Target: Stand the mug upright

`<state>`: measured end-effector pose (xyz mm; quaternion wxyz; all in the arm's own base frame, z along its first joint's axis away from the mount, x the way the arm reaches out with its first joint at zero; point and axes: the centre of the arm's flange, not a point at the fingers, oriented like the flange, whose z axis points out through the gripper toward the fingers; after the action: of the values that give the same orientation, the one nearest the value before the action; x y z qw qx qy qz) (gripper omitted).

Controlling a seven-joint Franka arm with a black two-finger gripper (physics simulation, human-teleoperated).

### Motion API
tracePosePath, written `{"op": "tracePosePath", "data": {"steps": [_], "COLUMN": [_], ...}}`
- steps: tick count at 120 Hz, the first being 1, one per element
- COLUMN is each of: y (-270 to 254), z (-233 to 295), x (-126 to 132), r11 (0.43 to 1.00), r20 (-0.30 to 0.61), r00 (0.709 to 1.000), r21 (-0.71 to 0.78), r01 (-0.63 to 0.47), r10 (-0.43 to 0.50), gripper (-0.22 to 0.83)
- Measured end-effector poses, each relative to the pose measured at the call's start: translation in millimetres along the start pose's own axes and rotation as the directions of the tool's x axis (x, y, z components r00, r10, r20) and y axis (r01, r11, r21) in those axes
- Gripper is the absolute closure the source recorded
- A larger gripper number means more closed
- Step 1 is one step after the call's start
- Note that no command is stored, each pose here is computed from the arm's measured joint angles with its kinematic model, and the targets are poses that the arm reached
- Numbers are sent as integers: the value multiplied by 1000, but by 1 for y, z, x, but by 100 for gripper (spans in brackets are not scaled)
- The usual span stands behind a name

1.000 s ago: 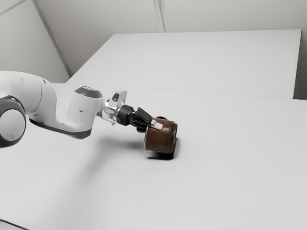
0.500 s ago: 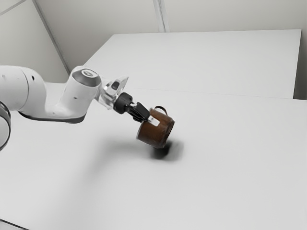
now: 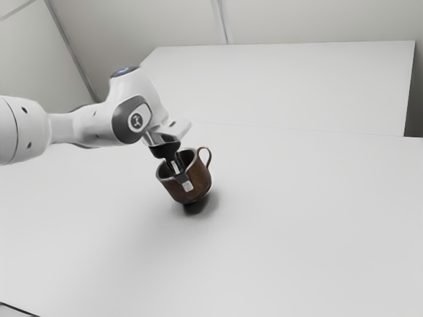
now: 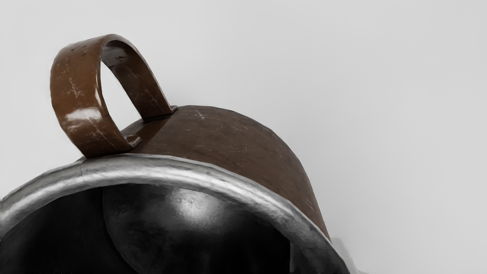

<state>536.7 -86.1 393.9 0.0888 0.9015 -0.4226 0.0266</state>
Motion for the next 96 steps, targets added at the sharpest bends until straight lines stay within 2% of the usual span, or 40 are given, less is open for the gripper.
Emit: {"op": "tracePosePath", "data": {"steps": [25, 53, 96], "y": [36, 37, 55], "z": [13, 24, 37], "x": [-7, -35, -45], "r11": [995, 995, 995], "r20": [46, 72, 101], "r00": [997, 997, 994], "r21": [73, 95, 94], "r01": [-72, -41, -44], "r10": [68, 34, 35], "gripper": [77, 77, 77]}}
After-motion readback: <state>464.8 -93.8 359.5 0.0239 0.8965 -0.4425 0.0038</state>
